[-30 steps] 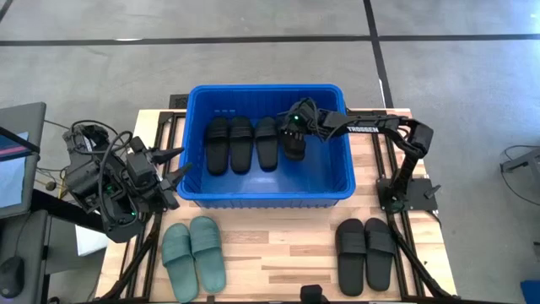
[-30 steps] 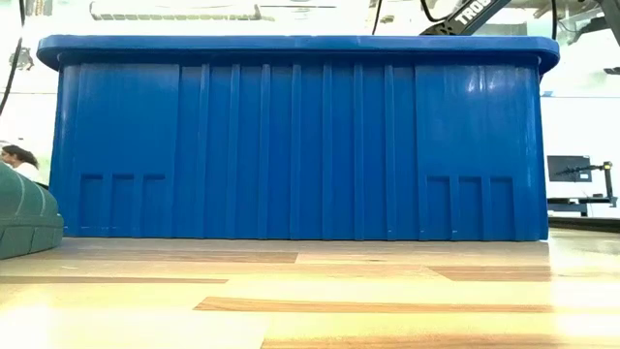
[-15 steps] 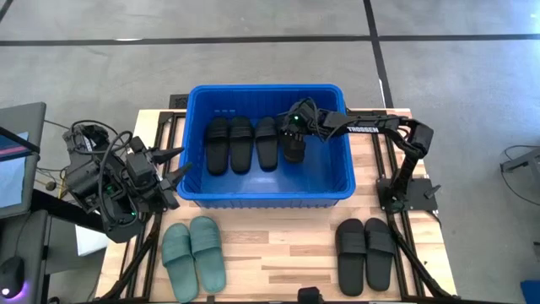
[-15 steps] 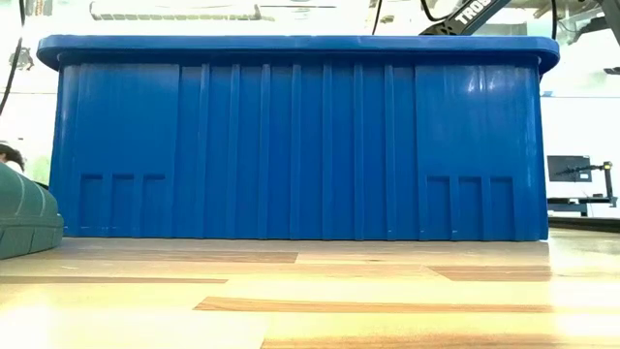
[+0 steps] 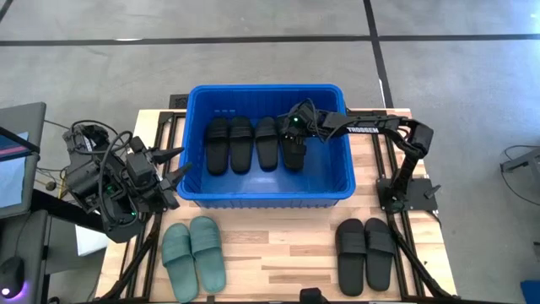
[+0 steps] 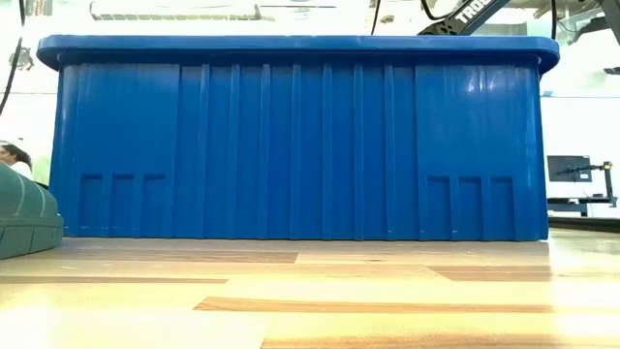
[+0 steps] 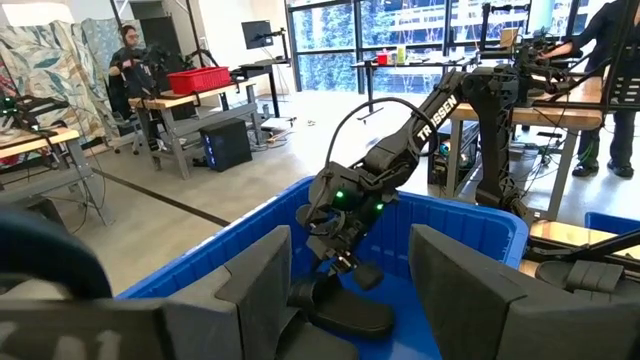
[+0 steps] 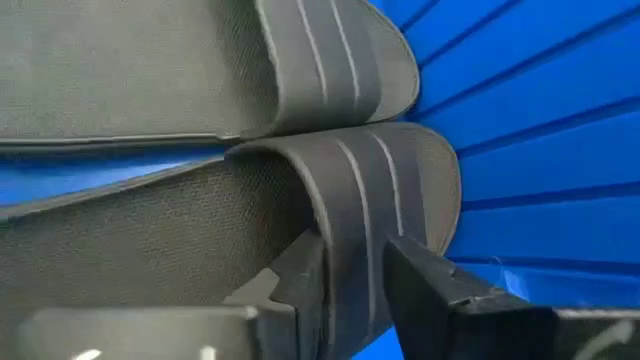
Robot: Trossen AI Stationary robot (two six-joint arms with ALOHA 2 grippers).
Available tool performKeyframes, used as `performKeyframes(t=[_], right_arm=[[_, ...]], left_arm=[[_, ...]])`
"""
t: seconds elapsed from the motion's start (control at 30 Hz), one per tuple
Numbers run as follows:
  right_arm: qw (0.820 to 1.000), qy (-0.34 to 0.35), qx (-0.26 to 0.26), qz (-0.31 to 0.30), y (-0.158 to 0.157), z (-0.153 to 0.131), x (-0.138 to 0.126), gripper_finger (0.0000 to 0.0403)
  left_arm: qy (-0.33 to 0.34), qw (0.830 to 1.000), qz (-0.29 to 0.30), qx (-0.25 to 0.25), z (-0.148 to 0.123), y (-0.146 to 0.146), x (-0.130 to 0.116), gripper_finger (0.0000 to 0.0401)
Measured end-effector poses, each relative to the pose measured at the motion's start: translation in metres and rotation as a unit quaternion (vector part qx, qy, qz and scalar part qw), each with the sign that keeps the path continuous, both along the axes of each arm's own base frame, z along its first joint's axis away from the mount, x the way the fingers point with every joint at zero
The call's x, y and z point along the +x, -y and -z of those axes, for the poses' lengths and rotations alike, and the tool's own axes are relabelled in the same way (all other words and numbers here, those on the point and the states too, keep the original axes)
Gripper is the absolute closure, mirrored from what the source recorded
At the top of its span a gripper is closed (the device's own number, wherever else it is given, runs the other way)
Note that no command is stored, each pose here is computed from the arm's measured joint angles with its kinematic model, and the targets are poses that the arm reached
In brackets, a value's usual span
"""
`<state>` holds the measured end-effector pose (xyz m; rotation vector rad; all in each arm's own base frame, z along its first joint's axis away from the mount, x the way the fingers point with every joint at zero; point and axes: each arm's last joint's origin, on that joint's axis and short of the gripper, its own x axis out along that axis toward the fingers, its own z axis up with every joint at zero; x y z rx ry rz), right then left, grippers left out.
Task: Pick and place slides into bin
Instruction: Put the black slide into the blue bin
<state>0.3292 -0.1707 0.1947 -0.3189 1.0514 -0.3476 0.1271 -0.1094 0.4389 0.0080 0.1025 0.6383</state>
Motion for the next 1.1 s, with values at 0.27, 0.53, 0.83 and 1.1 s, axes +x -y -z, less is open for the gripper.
performKeyframes(t=[0.27,0.53,0.83,1.1], right_arm=[[1.000,-0.002,0.001,0.000,0.0001,0.0003,-0.0004,0.0283],[1.000,-0.007,0.016,0.017,-0.0005,0.0018,-0.0027,0.0295],[0.999,-0.001,0.032,0.041,-0.0011,0.0023,-0.0038,0.0379],[0.996,0.009,0.038,0.074,-0.0015,0.0023,-0.0040,0.0397]], left_arm=[[0.000,1.000,0.000,0.000,0.0000,0.0000,0.0000,0.0209],[-0.001,1.000,0.001,-0.001,0.0001,0.0000,0.0000,0.0209],[-0.001,1.000,0.001,-0.002,0.0001,0.0001,0.0000,0.0209],[-0.005,1.000,0.003,-0.005,0.0005,0.0003,0.0001,0.0209]])
